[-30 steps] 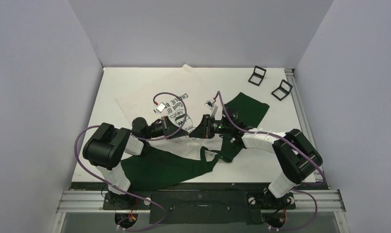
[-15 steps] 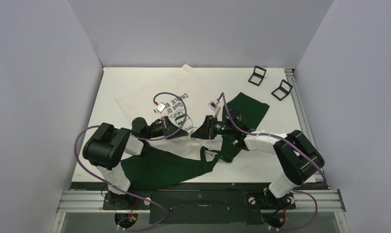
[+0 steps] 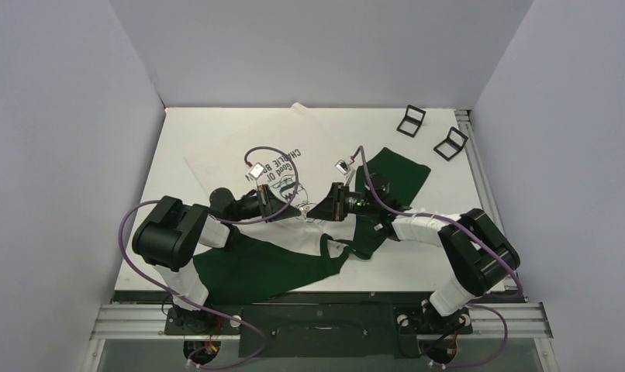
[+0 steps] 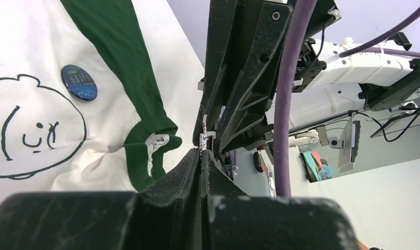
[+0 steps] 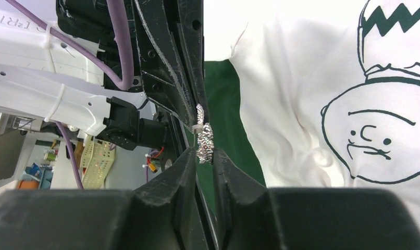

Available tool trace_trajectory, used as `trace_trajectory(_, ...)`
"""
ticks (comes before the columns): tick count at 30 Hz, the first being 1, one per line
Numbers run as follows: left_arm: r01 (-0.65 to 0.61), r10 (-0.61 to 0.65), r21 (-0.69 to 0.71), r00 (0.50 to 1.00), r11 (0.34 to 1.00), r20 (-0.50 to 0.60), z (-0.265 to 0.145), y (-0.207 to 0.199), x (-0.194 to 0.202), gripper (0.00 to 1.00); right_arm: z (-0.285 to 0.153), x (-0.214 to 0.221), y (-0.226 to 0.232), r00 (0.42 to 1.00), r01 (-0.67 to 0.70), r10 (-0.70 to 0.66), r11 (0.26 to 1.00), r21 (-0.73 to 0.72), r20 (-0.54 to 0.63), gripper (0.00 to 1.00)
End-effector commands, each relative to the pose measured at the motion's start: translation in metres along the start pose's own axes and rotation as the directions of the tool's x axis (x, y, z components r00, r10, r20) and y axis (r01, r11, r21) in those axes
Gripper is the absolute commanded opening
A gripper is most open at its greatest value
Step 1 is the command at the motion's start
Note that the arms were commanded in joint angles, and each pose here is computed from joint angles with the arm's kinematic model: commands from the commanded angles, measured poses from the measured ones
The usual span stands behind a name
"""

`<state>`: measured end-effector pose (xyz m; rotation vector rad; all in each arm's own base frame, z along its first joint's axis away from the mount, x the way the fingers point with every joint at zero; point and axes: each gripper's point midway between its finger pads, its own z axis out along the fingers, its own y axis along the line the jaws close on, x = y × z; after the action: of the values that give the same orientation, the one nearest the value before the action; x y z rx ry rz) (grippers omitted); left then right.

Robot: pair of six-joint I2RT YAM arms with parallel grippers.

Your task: Remove the brooch from the garment

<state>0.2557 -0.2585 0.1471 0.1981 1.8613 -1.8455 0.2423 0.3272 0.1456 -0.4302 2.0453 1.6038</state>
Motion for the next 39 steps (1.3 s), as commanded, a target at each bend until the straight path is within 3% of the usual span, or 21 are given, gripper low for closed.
trace_trajectory(1,-0.076,0.075,0.058,0.997,0.995,0.014,0.001,-0.014,-0.007,0.0,-0.007,-0.018,0.026,0.994,0.095,-0.09,0.992,-0.083,0.061,0.13)
trace_trajectory(10,-0.081,0.08,0.062,0.997,0.995,0.014,0.001,-0.015,-0.006,0.0,-0.009,-0.021,0.034,0.994,0.085,-0.075,0.989,-0.124,0.081,0.0)
trace_trajectory(15,-0.082,0.081,0.054,0.997,0.995,0.017,0.0,-0.013,-0.007,0.0,-0.011,-0.023,0.038,0.991,0.106,-0.095,0.986,-0.128,0.094,0.0)
trace_trajectory(16,-0.083,0.082,0.052,0.996,0.995,0.018,0.001,-0.012,-0.008,0.04,-0.012,-0.024,0.037,0.99,0.111,-0.099,0.986,-0.123,0.095,0.0)
trace_trajectory(21,-0.08,0.079,0.023,0.996,0.997,0.028,-0.001,-0.007,-0.012,0.6,-0.015,-0.024,0.022,0.987,0.151,-0.148,0.987,-0.048,0.063,0.0)
trace_trajectory(23,-0.087,0.087,0.01,0.996,0.996,0.036,-0.003,-0.006,-0.015,0.72,-0.018,-0.026,0.017,0.984,0.174,-0.173,0.985,-0.017,0.048,0.0)
trace_trajectory(26,-0.097,0.097,-0.006,0.993,0.995,0.062,-0.008,-0.004,-0.025,0.82,-0.023,-0.024,0.006,0.984,0.176,-0.176,0.984,0.04,0.006,0.0)
trace_trajectory(28,-0.099,0.101,-0.025,0.992,0.995,0.076,-0.012,-0.001,-0.033,0.98,-0.029,-0.024,-0.006,0.98,0.197,-0.194,0.975,0.099,-0.042,0.0)
trace_trajectory(29,-0.093,0.095,-0.037,0.992,0.995,0.079,-0.013,0.0,-0.036,0.98,-0.031,-0.036,-0.01,0.963,0.271,-0.267,0.954,0.131,-0.043,0.0)
trace_trajectory(30,-0.119,0.123,-0.048,0.988,0.992,0.09,-0.017,0.001,-0.043,0.96,-0.039,-0.028,-0.02,0.969,0.243,-0.229,0.953,0.18,-0.094,0.0)
trace_trajectory(31,-0.097,0.103,-0.071,0.991,0.993,0.085,-0.018,0.005,-0.044,0.96,-0.043,-0.041,-0.024,0.944,0.328,-0.31,0.92,0.216,-0.112,0.0)
trace_trajectory(34,-0.111,0.126,-0.162,0.988,0.98,0.085,-0.029,0.017,-0.061,0.96,-0.073,-0.049,-0.05,0.888,0.452,-0.377,0.825,0.339,-0.264,0.0)
trace_trajectory(37,-0.166,0.186,-0.263,0.981,0.95,0.055,-0.04,0.022,-0.078,0.96,-0.104,-0.097,-0.066,0.821,0.57,-0.454,0.678,0.464,-0.346,0.0)
trace_trajectory(39,-0.282,0.299,-0.342,0.954,0.896,-0.003,-0.048,0.027,-0.089,0.96,-0.129,-0.124,-0.081,0.768,0.64,-0.478,0.549,0.538,-0.425,0.0)
